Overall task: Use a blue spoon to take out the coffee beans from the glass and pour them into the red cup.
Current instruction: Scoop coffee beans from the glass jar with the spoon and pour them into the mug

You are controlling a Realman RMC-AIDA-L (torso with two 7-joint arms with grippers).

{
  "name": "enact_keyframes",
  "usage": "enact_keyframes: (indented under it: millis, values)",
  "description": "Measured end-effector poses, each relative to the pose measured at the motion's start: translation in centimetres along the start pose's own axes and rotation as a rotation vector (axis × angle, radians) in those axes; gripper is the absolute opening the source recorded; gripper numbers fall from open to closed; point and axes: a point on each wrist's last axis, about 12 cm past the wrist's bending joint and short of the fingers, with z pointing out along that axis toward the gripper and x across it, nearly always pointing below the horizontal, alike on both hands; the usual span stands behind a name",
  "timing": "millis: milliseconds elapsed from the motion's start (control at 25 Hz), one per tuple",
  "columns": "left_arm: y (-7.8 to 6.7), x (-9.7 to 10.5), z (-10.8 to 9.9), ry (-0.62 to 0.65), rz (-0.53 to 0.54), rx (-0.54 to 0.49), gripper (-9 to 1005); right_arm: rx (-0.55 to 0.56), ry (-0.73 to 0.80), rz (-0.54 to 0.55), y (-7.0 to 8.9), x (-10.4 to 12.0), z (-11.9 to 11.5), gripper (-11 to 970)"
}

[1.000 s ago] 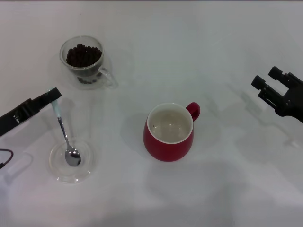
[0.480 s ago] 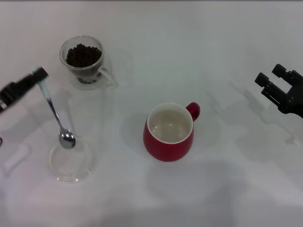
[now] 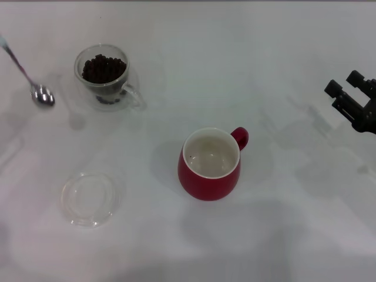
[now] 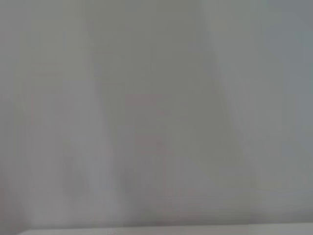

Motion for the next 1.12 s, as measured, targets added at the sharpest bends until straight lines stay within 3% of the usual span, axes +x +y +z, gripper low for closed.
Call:
enact_keyframes:
  millis: [280,720,1120]
  values:
    - [0.1,-1.3,4.4,-0.020,0.140,-0.013,134,0.015,-0.023,0.001,-0.2,-0.3,0.1,664]
    - [0.2,0.9,10.8,0.057,0.329,-0.119,133,0.056,-0.060,0.010,-0.5,-0.5,0.1,663]
    - [-0.3,3.2,12.8,0.126,0.440,-0.133,134,0.081,-0.076,0.011,-0.7,-0.7,0.1,663]
